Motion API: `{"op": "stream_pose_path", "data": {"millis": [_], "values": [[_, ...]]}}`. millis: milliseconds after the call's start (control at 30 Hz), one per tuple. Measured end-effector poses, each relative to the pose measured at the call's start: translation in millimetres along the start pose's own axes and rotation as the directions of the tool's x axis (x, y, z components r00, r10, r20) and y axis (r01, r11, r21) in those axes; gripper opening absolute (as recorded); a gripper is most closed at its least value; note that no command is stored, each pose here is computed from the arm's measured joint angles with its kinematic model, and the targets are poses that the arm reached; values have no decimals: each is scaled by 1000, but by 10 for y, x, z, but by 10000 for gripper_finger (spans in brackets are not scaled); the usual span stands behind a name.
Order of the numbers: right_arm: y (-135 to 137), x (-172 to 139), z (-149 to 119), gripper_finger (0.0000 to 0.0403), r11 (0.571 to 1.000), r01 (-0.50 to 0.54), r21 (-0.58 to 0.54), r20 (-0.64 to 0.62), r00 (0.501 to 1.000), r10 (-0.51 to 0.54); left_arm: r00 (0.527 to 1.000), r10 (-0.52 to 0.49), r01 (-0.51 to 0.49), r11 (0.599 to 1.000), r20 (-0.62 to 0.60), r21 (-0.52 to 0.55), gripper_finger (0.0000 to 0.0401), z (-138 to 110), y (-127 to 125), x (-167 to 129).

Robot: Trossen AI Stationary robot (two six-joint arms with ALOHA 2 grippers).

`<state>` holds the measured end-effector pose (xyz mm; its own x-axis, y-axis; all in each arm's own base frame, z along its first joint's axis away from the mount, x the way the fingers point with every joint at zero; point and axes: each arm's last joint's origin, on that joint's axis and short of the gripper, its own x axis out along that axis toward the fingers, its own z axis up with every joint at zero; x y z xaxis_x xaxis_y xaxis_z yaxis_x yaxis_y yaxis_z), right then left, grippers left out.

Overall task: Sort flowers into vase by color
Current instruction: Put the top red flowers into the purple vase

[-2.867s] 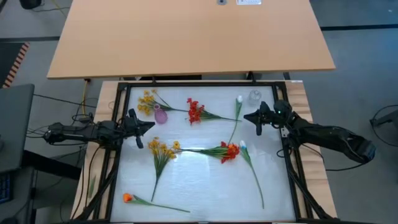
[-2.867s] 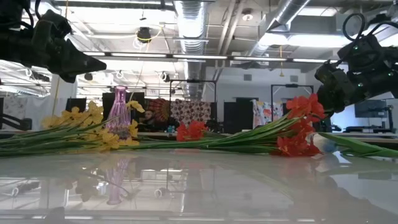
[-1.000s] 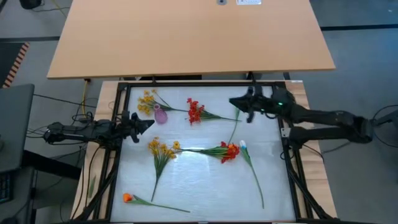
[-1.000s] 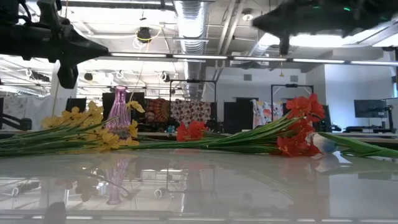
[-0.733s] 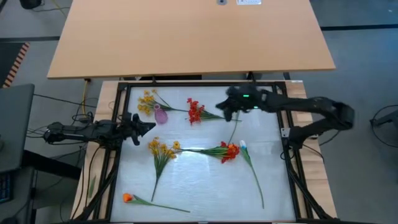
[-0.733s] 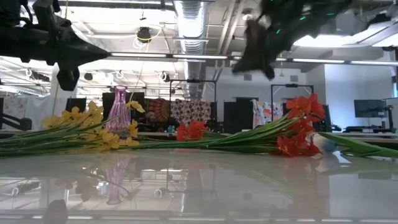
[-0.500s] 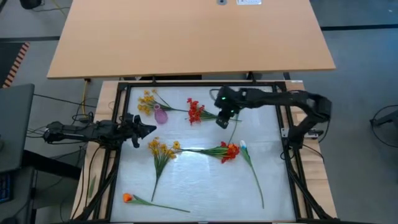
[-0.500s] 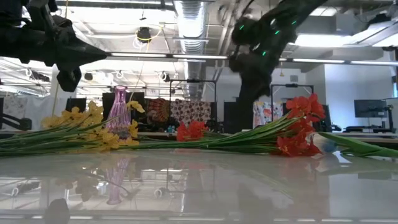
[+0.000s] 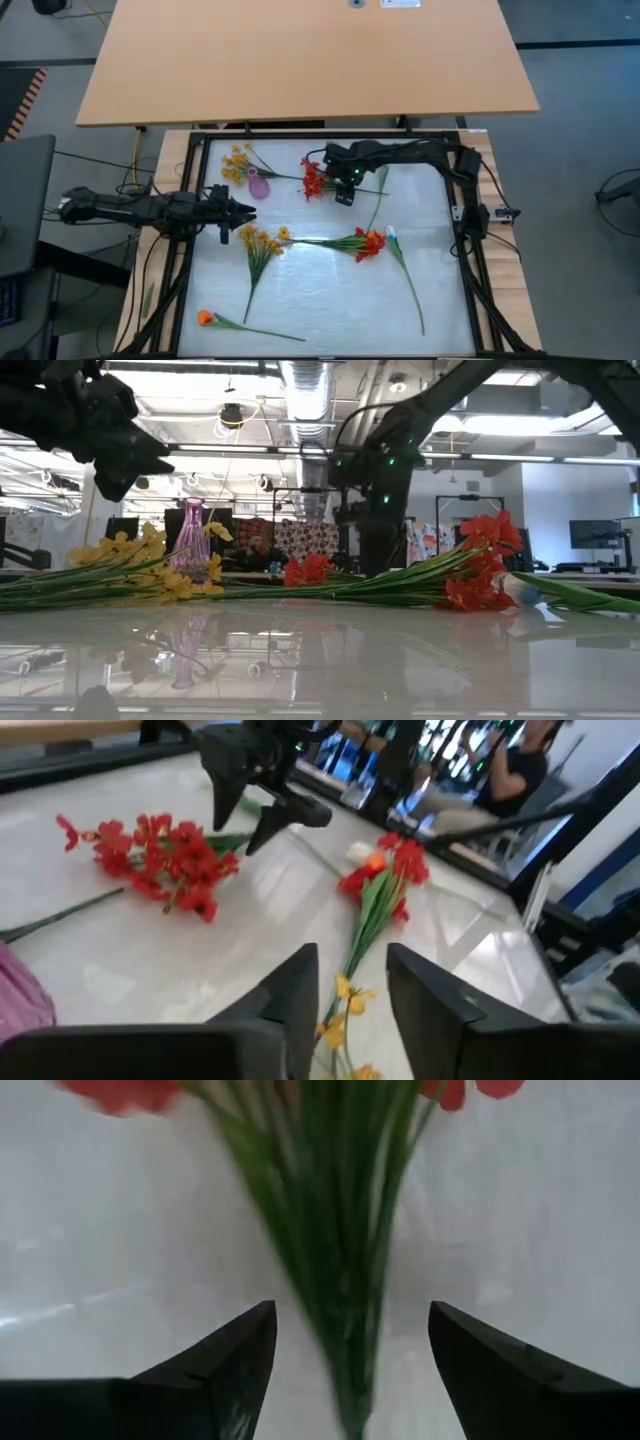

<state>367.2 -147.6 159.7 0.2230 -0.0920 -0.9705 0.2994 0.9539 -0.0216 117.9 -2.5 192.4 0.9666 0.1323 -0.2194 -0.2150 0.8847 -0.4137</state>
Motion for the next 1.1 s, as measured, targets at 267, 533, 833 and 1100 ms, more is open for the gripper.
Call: {"op": "stream_pose_path", "data": {"millis": [267,533,833,1100], "values": [[67,60,34,225,999,51,-11,-10,999,-51,996,39,-41,999,-79,-30,132,-74,17,90],[80,-208,-114,28,1000,14,-2,-111,994,-14,995,40,-43,998,-90,-35,133,-84,19,98],[185,-1299,6,29,988,-155,22,398,908,134,995,36,-40,999,-98,-36,133,-89,19,97],[632,-2141,576,29,943,-232,-240,964,56,259,982,77,-81,997,-170,-14,133,-161,60,86]]}}
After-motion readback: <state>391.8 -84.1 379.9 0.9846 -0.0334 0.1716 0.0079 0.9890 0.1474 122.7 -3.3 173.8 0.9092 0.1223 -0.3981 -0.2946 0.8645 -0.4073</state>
